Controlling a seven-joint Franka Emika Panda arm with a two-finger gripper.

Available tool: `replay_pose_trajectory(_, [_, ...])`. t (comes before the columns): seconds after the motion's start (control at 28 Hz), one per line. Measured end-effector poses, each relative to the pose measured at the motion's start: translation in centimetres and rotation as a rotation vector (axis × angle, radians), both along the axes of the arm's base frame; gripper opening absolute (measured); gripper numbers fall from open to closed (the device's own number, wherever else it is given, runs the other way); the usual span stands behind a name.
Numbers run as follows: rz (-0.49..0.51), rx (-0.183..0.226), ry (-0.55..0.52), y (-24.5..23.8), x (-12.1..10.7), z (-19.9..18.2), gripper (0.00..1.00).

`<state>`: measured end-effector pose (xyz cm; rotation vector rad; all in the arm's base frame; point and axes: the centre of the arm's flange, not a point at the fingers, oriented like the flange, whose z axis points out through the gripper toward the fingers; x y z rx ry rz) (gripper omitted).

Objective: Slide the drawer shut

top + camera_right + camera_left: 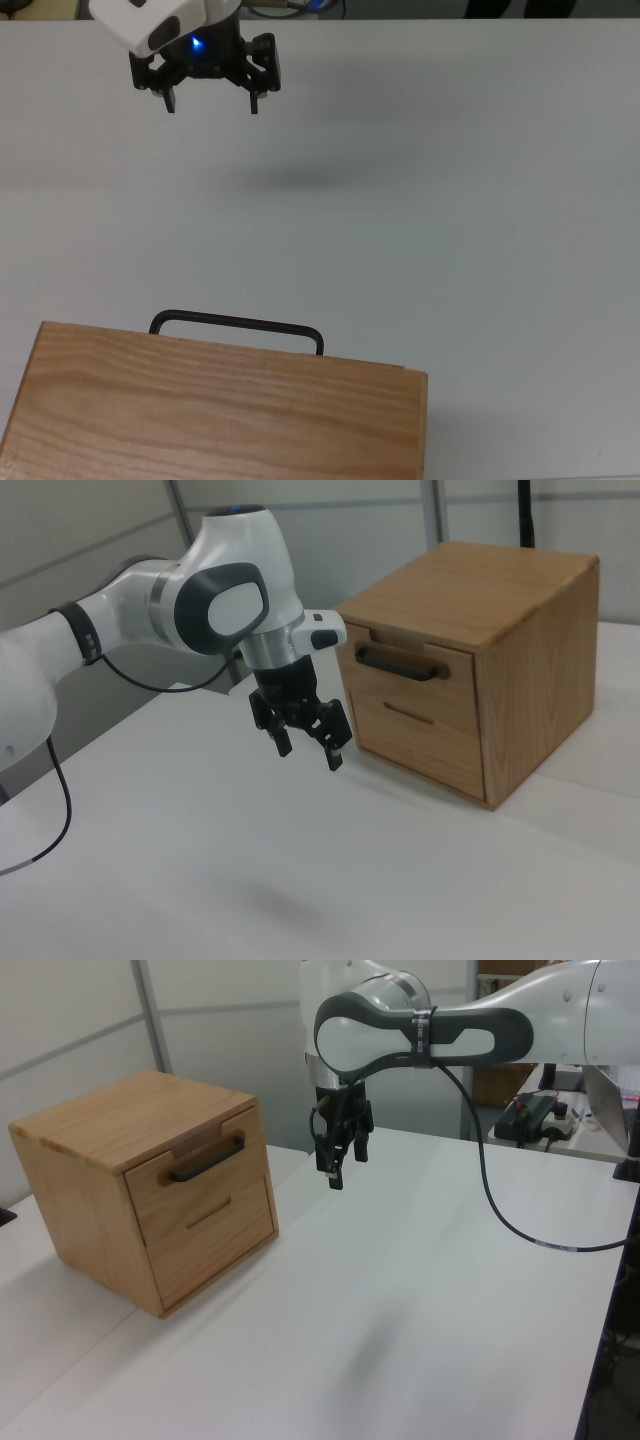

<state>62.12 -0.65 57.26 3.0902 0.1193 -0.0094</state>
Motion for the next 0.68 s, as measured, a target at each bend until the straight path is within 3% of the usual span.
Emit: replay_pose_trajectory(0.68, [0.005, 0.0, 0.012, 0.28, 0.14, -0.65, 1.0])
